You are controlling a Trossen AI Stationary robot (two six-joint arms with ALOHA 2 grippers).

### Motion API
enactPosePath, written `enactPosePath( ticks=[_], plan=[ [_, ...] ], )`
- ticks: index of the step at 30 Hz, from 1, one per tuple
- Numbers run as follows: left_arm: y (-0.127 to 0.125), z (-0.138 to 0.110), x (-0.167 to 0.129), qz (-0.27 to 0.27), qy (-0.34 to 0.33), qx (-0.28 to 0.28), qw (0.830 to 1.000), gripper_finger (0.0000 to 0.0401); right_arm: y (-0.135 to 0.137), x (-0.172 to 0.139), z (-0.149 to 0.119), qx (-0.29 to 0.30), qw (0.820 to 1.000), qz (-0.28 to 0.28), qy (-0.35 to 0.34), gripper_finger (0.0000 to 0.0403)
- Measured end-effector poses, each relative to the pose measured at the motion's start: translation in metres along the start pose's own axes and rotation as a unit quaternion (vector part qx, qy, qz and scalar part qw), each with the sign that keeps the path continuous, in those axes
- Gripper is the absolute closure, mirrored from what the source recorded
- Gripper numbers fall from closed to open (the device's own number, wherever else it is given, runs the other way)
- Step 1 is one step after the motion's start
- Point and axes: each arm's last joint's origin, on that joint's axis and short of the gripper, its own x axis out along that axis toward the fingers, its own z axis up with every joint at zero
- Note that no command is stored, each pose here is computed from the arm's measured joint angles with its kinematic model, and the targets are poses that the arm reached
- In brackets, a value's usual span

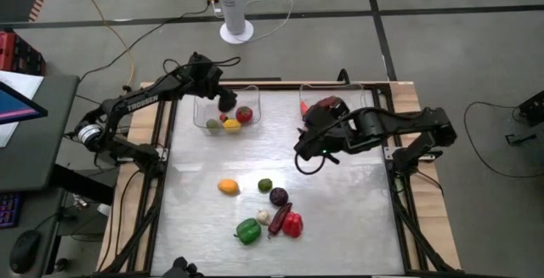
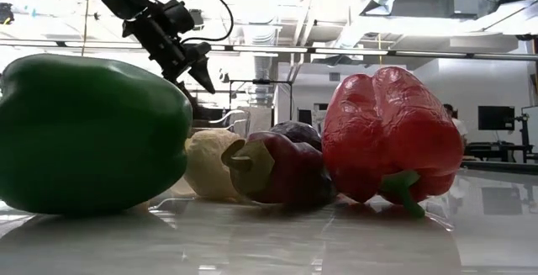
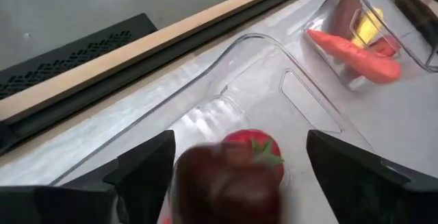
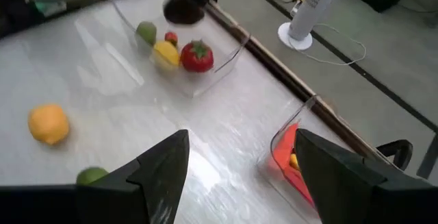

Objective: Sort produce into baskets
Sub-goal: Put the dark red apple into the left transparent bin, then put the yellow lemon into the left transparent bin

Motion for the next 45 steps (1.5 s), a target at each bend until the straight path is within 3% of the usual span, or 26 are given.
enactPosePath(
  ticks=[5, 9, 13, 17, 20, 26, 30, 34, 37, 42, 45],
  plan=[
    [-0.008, 0.008, -0.008, -0.005, 0.013, 0.020, 1.000, 0.0067, -0.002, 0.001, 0.003, 0.004, 1.000, 0.025, 0.011, 0.0112],
    [-0.034, 0.012, -0.016, -0.094, 0.046, 0.064, 0.992, 0.0069, -0.011, -0.008, 0.005, 0.014, 0.999, 0.036, 0.004, 0.0112],
    [-0.081, -0.010, -0.019, -0.188, 0.117, 0.139, 0.965, 0.0084, -0.015, -0.013, 0.005, 0.012, 0.998, 0.060, 0.014, 0.0112],
    [-0.132, -0.048, -0.024, -0.256, 0.190, 0.228, 0.920, 0.0107, -0.013, -0.012, 0.005, -0.007, 0.997, 0.078, 0.028, 0.0112],
    [-0.161, -0.077, -0.032, -0.267, 0.228, 0.280, 0.893, 0.0122, -0.014, -0.012, 0.005, -0.008, 0.996, 0.081, 0.029, 0.0112],
    [-0.188, -0.129, -0.048, -0.196, 0.254, 0.425, 0.846, 0.0144, -0.012, -0.014, 0.003, -0.019, 0.996, 0.083, 0.032, 0.0112],
    [-0.184, -0.162, -0.041, -0.195, 0.290, 0.433, 0.831, 0.0149, -0.012, -0.014, 0.003, -0.024, 0.995, 0.091, 0.035, 0.0112],
    [-0.180, -0.189, -0.032, -0.203, 0.310, 0.418, 0.829, 0.0147, -0.011, -0.014, 0.003, -0.025, 0.995, 0.093, 0.036, 0.0112],
    [-0.180, -0.199, -0.028, -0.194, 0.290, 0.417, 0.839, 0.0136, -0.011, -0.014, 0.003, -0.025, 0.994, 0.100, 0.039, 0.0112],
    [-0.177, -0.211, -0.025, -0.134, 0.240, 0.447, 0.851, 0.0097, -0.009, -0.014, 0.005, -0.022, 0.993, 0.109, 0.031, 0.0112],
    [-0.174, -0.215, -0.022, -0.131, 0.231, 0.454, 0.851, 0.0073, -0.009, -0.014, 0.004, -0.023, 0.993, 0.109, 0.032, 0.0112]
  ],
)
